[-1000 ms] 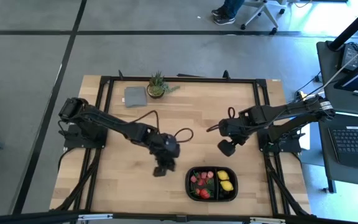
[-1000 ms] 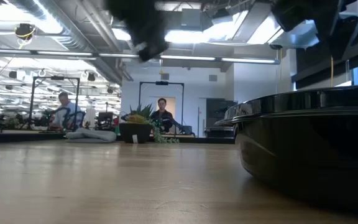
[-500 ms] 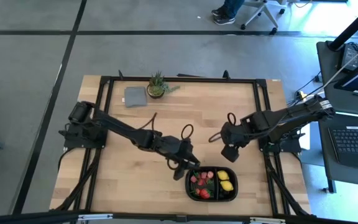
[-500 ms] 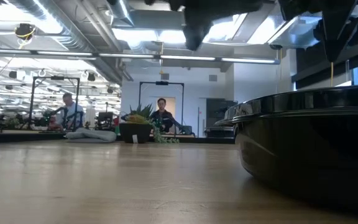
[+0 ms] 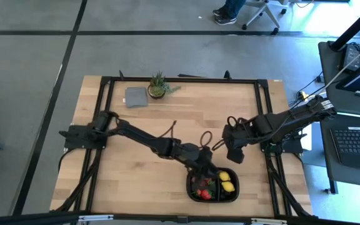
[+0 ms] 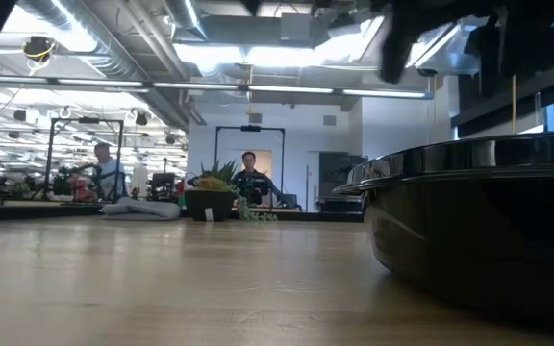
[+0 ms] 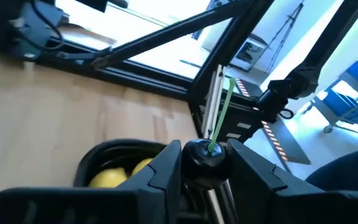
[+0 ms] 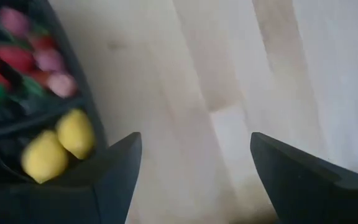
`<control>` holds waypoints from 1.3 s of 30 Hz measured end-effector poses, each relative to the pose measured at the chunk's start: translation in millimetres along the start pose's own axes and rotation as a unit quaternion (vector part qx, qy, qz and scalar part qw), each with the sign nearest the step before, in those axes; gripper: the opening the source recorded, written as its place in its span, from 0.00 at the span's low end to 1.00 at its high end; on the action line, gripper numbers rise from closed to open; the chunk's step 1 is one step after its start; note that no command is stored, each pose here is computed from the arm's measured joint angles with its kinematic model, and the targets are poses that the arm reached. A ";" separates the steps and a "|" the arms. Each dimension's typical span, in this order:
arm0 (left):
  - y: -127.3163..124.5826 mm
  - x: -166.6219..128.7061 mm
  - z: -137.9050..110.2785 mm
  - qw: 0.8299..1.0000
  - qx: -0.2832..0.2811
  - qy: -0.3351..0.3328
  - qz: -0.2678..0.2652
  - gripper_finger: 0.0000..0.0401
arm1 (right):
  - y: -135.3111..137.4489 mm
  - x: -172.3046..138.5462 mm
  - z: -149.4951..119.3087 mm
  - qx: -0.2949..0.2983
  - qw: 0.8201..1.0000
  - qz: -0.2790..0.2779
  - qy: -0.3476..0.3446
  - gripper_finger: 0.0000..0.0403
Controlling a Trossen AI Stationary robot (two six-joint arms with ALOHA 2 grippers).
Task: Pick and placing Produce into tupperware
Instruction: Put the black cherry into the black bin, then return to Home Position
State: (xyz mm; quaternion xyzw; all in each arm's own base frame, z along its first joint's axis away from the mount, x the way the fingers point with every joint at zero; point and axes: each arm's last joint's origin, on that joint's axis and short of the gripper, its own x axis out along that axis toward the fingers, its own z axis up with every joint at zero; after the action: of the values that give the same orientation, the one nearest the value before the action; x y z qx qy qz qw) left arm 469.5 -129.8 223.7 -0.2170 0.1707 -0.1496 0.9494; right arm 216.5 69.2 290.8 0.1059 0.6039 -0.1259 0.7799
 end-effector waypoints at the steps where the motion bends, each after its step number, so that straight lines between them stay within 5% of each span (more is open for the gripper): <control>1: -0.1 5.8 1.4 1.000 0.000 0.002 -0.002 0.25 | -1.9 0.0 -1.7 -0.003 1.000 -0.008 0.010 0.75; 8: 6.8 40.8 -3.1 1.000 0.003 0.014 0.006 0.29 | -13.6 -0.8 -10.9 -0.001 0.996 -0.054 0.069 0.75; 16: 25.1 65.8 -35.4 0.998 -0.028 0.046 0.023 0.26 | -13.5 -0.8 -11.1 -0.001 0.996 -0.053 0.070 0.75; 32: 26.6 66.8 -37.2 0.998 -0.036 0.048 0.024 0.42 | -13.3 -0.8 -11.0 -0.001 0.996 -0.052 0.070 0.75; 39: 34.0 54.0 -21.3 0.991 -0.064 0.110 -0.032 0.40 | -13.3 -0.8 -11.0 -0.001 0.996 -0.052 0.070 0.75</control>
State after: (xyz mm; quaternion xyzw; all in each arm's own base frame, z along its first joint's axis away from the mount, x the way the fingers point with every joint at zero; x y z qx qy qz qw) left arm 516.9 -127.6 175.9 -0.2647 0.2765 -0.1921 0.9036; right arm 202.0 60.1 288.7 0.0819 0.6618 -0.1578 0.7283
